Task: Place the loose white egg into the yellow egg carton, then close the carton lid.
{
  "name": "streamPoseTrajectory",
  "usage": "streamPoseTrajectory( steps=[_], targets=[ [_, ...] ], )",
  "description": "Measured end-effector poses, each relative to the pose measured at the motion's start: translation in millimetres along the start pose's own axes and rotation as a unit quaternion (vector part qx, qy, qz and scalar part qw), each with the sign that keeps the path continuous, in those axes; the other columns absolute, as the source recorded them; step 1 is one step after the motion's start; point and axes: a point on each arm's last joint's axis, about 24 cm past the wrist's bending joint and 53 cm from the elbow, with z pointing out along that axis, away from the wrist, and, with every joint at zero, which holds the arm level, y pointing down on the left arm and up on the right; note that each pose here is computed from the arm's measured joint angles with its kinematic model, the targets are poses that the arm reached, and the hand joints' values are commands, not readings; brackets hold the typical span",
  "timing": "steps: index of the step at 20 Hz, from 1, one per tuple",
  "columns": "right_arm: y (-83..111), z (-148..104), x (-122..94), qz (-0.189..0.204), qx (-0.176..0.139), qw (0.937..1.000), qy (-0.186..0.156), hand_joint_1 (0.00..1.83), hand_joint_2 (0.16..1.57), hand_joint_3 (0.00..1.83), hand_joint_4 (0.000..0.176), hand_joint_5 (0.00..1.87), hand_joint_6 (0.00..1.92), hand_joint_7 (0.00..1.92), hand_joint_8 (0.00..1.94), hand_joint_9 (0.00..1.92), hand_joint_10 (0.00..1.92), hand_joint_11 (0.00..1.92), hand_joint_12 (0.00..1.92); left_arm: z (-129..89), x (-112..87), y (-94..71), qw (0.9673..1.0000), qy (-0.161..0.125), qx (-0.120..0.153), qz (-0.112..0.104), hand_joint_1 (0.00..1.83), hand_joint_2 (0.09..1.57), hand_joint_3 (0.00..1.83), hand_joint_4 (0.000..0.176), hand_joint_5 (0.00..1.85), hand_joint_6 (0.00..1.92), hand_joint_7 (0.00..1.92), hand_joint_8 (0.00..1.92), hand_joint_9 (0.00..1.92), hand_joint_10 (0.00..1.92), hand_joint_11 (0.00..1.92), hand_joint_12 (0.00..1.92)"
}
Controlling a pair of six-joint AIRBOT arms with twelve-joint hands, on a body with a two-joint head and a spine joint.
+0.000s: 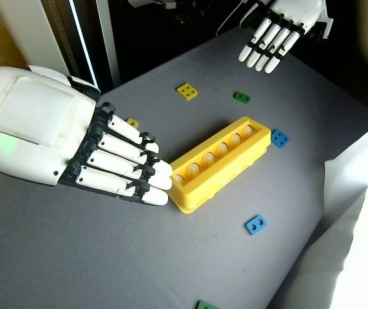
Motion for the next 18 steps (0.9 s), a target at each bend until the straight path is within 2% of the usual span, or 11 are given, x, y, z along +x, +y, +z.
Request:
streamPoseTrajectory(
  steps=[7,9,10,11,12,13,14,15,16,17,18],
  targets=[
    [-0.8,-0.6,-0.5,0.0,0.001,1.0,-0.001,0.4,0.77,0.0,0.176,0.55,0.01,0.18,0.01,0.0,0.0,0.0,0.0,14.4,2.3,-17.4,0.9998,0.0,0.02,-0.006,0.0,1.37,0.0,0.0,0.29,0.0,0.31,0.0,0.25,0.01,0.11,0.09],
    [-0.9,-0.6,-0.5,0.0,0.002,1.0,-0.001,0.43,0.8,0.01,0.176,0.58,0.02,0.2,0.02,0.03,0.01,0.0,0.0,15.3,5.2,-16.8,0.9998,0.007,0.015,-0.014,0.0,1.38,0.0,0.0,0.41,0.01,0.45,0.01,0.41,0.02,0.24,0.17],
    [-0.7,-0.6,-0.5,0.0,0.001,1.0,-0.001,0.55,0.88,0.0,0.129,0.77,0.01,0.48,0.01,0.32,0.02,0.01,0.55,18.6,8.3,-14.3,0.9994,0.019,0.003,-0.027,0.0,1.44,0.01,0.0,0.74,0.03,0.87,0.06,0.79,0.14,0.43,0.74],
    [0.0,-0.4,0.0,0.0,0.0,1.0,0.0,0.55,0.88,0.0,0.129,0.77,0.01,0.48,0.01,0.32,0.02,0.01,0.55,20.1,7.9,-13.3,0.9995,0.018,0.002,-0.027,0.0,1.44,0.01,0.0,0.74,0.03,0.87,0.06,0.79,0.14,0.43,0.74],
    [0.6,-0.4,0.3,0.0,-0.001,1.0,0.0,0.57,0.9,0.0,0.115,0.8,0.01,0.55,0.01,0.4,0.04,0.0,0.95,23.1,6.4,-11.0,0.9997,0.014,-0.004,-0.02,0.0,1.46,0.01,0.0,0.83,0.02,0.95,0.1,0.79,0.44,0.4,1.11],
    [1.8,-0.2,1.2,0.0,-0.002,1.0,0.001,0.6,0.96,0.0,0.071,0.84,0.02,0.66,0.05,0.56,0.13,0.04,1.35,25.9,3.3,-9.2,0.9998,0.006,-0.007,-0.018,0.0,1.49,0.02,0.0,0.88,0.1,0.8,0.65,0.62,1.06,0.38,1.52],
    [2.2,-0.1,1.3,0.001,-0.002,1.0,0.001,0.58,1.05,0.04,0.049,0.94,0.1,0.7,0.48,0.51,0.85,0.15,1.62,26.4,1.6,-6.9,0.9997,0.0,-0.012,-0.021,0.0,1.54,0.01,0.0,0.66,1.06,0.63,1.37,0.55,1.65,0.45,1.84],
    [2.4,-0.1,1.4,0.001,-0.002,1.0,0.001,0.54,1.14,0.03,0.036,0.83,0.56,0.58,1.08,0.46,1.34,0.23,1.8,26.5,1.6,-5.9,0.9996,-0.001,-0.014,-0.024,0.0,1.56,0.01,0.0,0.53,1.6,0.58,1.69,0.58,1.87,0.51,1.9],
    [1.8,-0.4,1.1,0.0,-0.001,1.0,0.001,0.41,1.27,0.02,0.0,0.63,1.32,0.5,1.6,0.45,1.74,0.36,1.9,26.4,3.3,-5.2,0.9995,0.0,-0.015,-0.026,0.0,1.57,0.03,0.0,0.56,1.86,0.61,1.88,0.64,1.91,0.57,1.92],
    [1.2,-0.8,0.8,0.001,0.0,1.0,0.0,0.32,1.36,0.02,0.0,0.49,1.73,0.42,1.87,0.41,1.88,0.43,1.92,26.1,6.4,-4.5,0.9993,0.002,-0.016,-0.033,0.05,1.57,0.04,0.0,0.59,1.91,0.66,1.91,0.68,1.92,0.6,1.92],
    [1.3,-0.8,0.8,0.001,0.0,1.0,0.0,0.29,1.45,0.02,0.028,0.72,1.91,0.68,1.94,0.65,1.92,0.69,1.92,26.2,10.1,-3.5,0.9991,0.006,-0.017,-0.037,0.22,1.56,0.01,0.0,0.67,1.92,0.75,1.92,0.71,1.92,0.66,1.92]
  ],
)
